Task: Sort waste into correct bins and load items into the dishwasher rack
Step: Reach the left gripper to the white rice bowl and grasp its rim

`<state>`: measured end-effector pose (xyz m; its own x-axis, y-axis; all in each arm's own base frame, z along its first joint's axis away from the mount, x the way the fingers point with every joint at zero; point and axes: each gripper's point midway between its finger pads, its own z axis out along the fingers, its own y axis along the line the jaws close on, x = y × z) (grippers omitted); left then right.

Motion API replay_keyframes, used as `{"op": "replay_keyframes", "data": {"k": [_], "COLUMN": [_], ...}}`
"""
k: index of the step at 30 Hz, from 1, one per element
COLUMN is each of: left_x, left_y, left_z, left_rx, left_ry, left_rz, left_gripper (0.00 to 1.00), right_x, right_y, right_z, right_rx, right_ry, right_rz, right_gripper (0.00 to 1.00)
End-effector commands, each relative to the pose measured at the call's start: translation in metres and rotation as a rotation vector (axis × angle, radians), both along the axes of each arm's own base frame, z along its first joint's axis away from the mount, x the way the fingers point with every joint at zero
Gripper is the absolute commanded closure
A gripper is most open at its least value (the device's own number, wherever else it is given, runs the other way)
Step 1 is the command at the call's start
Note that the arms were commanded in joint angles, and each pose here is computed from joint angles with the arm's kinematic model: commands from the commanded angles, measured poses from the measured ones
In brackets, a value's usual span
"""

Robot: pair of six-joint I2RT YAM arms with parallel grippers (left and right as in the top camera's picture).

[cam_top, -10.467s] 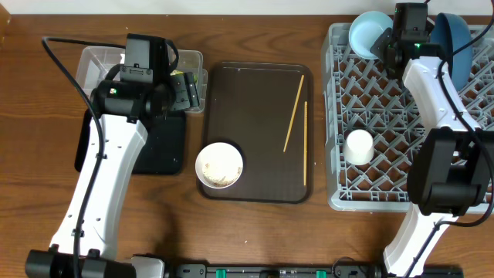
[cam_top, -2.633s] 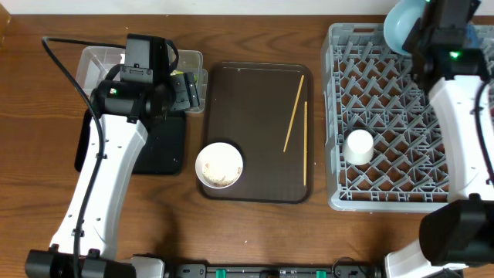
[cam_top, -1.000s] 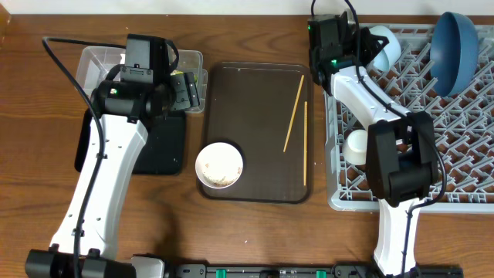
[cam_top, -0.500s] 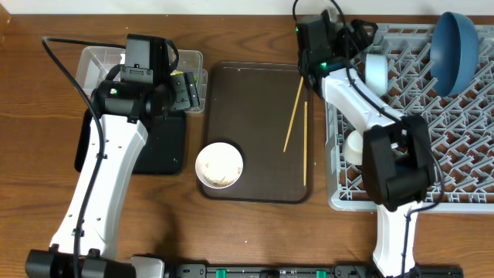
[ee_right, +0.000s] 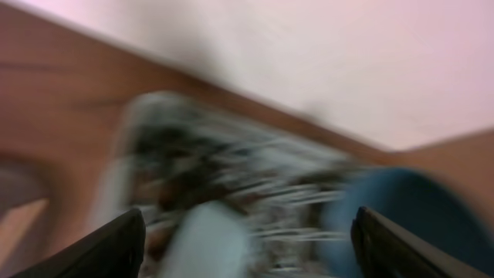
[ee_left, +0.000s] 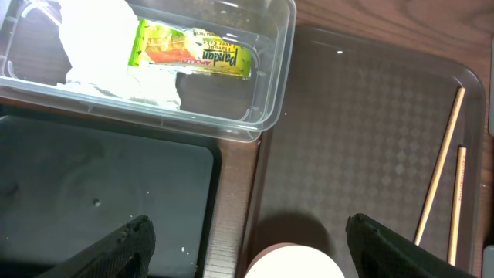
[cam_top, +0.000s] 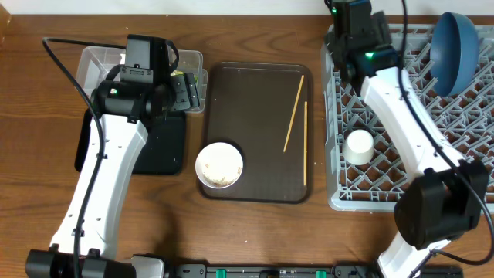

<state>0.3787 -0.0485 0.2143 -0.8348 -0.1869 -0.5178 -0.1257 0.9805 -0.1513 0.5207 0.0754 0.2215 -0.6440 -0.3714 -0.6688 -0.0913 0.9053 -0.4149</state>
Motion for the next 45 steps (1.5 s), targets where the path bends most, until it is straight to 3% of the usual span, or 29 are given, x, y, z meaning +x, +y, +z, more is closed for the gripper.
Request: {"op": "replay_keyframes", "data": {"k": [1, 3, 6, 17, 22, 28, 36, 42, 45], "left_x": [-0.001, -0.001, -0.001, -0.017, -0.029, -0.049, -0.077, -0.083, -0.084], "left_y": [0.002, 0.002, 0.002, 0.004, -0.007, -0.054, -0.105, -0.134, -0.131], "left_z": [-0.005, -0.005, -0.006, -0.014, -0.019, -0.028, -0.065, -0.114, -0.135], "left_rx": [0.005, 0.005, 0.006, 0.015, -0.042, -0.162, -0.037, 0.021, 0.060], "left_ry": [0.014, 0.014, 0.018, 0.089, 0.145, 0.213, 0.307, 0.427, 0.483], "left_rz": [0.006, 0.006, 0.006, 0.005, -0.029, -0.165, -0.325, -0.392, -0.336], "left_gripper": [0.18, 0.18, 0.18, 0.18, 0.18, 0.19, 0.20, 0.35, 0.37], "right_x": [-0.025, -0.047, -0.069, -0.110, -0.103, -0.070, -0.057, -0.065, -0.068], "right_y": [0.087, 0.123, 0.152, 0.183, 0.165, 0.123, 0.057, 0.049, 0.047], "right_z": [-0.008, -0.011, -0.016, -0.050, -0.057, -0.044, -0.039, -0.045, -0.048], "right_rx": [0.501, 0.683, 0.790, 0.734, 0.710, 0.798, 0.834, 0.786, 0.778], "right_ry": [0.137, 0.250, 0.358, 0.536, 0.523, 0.435, 0.405, 0.439, 0.455], "right_rz": [0.229, 0.339, 0.415, 0.368, 0.239, 0.115, -0.005, 0.007, -0.006], "right_gripper": [0.17, 0.20, 0.26, 0.34, 0.37, 0.35, 0.32, 0.32, 0.32]}}
